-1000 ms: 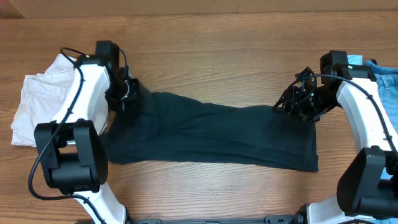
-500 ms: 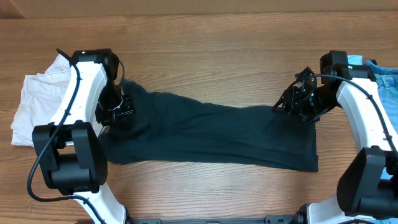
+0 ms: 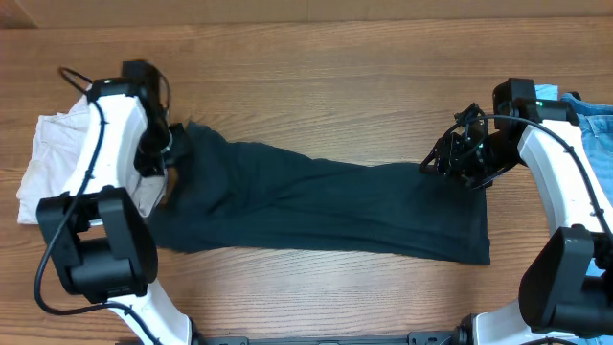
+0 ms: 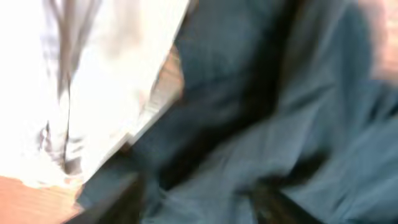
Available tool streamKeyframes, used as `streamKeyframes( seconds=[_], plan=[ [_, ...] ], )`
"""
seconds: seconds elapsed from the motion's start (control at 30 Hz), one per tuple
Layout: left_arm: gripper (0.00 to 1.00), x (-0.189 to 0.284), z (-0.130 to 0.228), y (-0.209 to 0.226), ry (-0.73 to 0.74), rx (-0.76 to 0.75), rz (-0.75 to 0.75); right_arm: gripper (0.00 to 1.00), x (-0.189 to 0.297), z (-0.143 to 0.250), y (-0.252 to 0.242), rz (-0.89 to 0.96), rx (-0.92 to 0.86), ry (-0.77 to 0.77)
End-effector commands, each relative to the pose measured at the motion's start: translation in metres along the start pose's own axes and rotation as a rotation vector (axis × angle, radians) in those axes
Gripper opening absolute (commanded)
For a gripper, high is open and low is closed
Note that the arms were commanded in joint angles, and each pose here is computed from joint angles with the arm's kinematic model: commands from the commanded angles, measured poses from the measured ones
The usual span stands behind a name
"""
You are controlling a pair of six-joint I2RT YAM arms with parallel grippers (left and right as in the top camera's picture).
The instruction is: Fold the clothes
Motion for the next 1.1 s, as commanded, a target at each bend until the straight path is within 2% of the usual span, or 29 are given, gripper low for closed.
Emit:
streamKeyframes(
  seconds=[0.0,0.07,0.17,0.2,0.27,0.33,0.57,0.67,0.7,0.77,0.8,0.83,0.87,0.93,1.07],
  plan=[
    [0.67,0.011,-0.026,-0.026,-0.136,-0.104,0.149,0.55,-0.001,0.0,0.003,-0.017,0.012,-0.001],
    [0.7,0.006,-0.032,-0.044,-0.18,-0.189,0.167,0.55,-0.001,-0.001,0.003,-0.017,0.013,-0.004],
    [0.68,-0.012,-0.03,-0.065,-0.175,-0.309,0.157,0.55,-0.001,-0.001,0.003,-0.017,0.013,-0.004],
    [0.57,-0.027,-0.029,-0.067,-0.148,-0.321,0.117,0.55,-0.001,-0.001,0.003,-0.017,0.014,-0.005],
    [0.24,-0.05,-0.025,-0.065,-0.08,-0.298,0.092,0.55,-0.001,-0.001,0.003,-0.017,0.014,-0.005],
    [0.04,-0.061,-0.023,-0.06,-0.041,-0.256,0.079,0.55,-0.001,-0.001,0.003,-0.017,0.013,-0.004],
    [0.04,-0.046,-0.038,-0.032,-0.091,-0.139,0.042,0.55,-0.001,-0.003,0.002,-0.008,0.011,-0.011],
    [0.04,-0.041,-0.044,-0.029,-0.12,-0.125,0.052,0.55,0.0,-0.007,-0.021,0.174,-0.12,-0.046],
    [0.04,-0.041,-0.044,-0.029,-0.122,-0.126,0.054,0.56,0.001,-0.008,-0.031,0.254,-0.176,-0.064],
    [0.04,-0.041,-0.046,-0.03,-0.129,-0.126,0.058,0.71,-0.002,-0.006,-0.047,0.353,-0.244,-0.084],
    [0.06,-0.041,-0.046,-0.03,-0.131,-0.126,0.059,0.75,-0.006,-0.004,-0.052,0.369,-0.249,-0.083],
    [0.11,-0.041,-0.047,-0.031,-0.135,-0.126,0.061,0.81,-0.012,-0.001,-0.058,0.388,-0.262,-0.081],
    [0.14,-0.04,-0.047,-0.031,-0.138,-0.126,0.062,0.82,-0.018,0.002,-0.067,0.405,-0.285,-0.088],
    [0.29,-0.04,-0.049,-0.032,-0.148,-0.127,0.066,0.82,-0.024,0.002,-0.075,0.366,-0.309,-0.102],
    [0.52,-0.039,-0.054,-0.033,-0.169,-0.124,0.075,0.8,-0.01,-0.002,-0.101,0.327,-0.396,-0.152]
  ],
)
Point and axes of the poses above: each gripper's point midway between its finger pads, its own x axis back along the fingers, its own y axis along the line the jaws close on, z = x × y, the point moved 5 cm from there along x, back along the fingers, and after that the axes turned 5 degrees about x, right-handed, at the moved point
